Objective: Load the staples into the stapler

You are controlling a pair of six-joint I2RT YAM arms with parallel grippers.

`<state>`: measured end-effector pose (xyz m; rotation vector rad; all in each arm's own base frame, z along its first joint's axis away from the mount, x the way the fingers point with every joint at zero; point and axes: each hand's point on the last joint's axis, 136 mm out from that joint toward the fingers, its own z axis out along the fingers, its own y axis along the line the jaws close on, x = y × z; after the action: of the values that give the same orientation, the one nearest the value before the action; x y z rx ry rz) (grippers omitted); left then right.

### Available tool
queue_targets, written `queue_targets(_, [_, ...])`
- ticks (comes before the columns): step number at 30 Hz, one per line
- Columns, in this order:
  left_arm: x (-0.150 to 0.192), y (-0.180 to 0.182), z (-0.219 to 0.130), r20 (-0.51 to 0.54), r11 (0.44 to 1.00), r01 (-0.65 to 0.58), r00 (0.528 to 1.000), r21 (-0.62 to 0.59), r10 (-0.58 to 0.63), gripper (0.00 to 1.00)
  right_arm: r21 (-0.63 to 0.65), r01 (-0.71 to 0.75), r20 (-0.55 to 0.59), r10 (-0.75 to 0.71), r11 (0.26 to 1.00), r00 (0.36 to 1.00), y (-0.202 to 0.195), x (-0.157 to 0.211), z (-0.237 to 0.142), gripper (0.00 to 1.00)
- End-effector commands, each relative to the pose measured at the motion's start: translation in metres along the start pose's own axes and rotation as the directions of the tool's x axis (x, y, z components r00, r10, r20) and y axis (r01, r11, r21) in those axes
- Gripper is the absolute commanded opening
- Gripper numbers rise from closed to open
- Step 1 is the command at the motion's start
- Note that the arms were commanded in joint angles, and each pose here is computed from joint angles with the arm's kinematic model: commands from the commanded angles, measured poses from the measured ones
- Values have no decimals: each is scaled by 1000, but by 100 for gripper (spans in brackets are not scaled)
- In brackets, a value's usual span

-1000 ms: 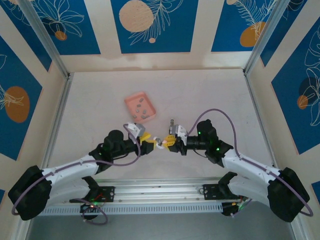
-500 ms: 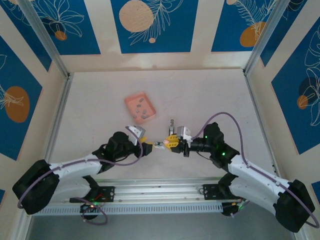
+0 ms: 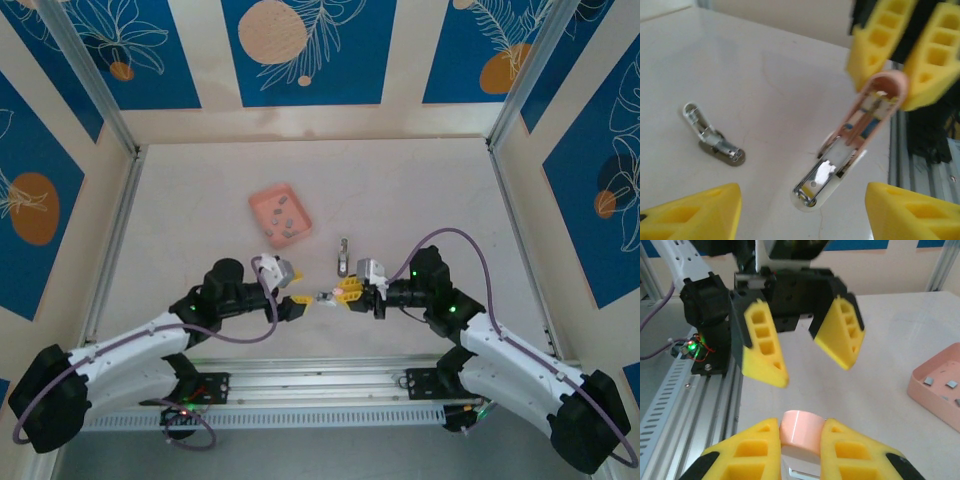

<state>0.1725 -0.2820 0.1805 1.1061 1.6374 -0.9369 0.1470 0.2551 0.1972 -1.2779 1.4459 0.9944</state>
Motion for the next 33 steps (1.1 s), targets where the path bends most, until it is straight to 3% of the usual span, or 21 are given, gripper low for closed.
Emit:
queue_targets(1, [1, -26, -3, -55, 969, -178, 980, 172, 190, 68, -83, 37, 35, -34, 996, 999, 14, -17, -5, 3])
queue_targets(6, [2, -36, 8, -105, 946, -162, 975, 281, 198, 66, -113, 44, 51, -39, 993, 998, 18, -22, -5, 3])
queue_targets(23, [-1, -52, 43, -124, 902, -239, 946, 361, 301, 60, -141, 34, 58, -26, 989, 998, 22, -25, -6, 3])
queue_targets(27, [-3, -54, 48, -119, 894, -246, 943, 375, 310, 53, -139, 33, 58, -25, 990, 998, 21, -26, -6, 3])
queue_targets(33, [1, -47, 54, -157, 910, -255, 935, 327, 319, 35, -126, 35, 53, -29, 991, 998, 19, -24, -5, 3])
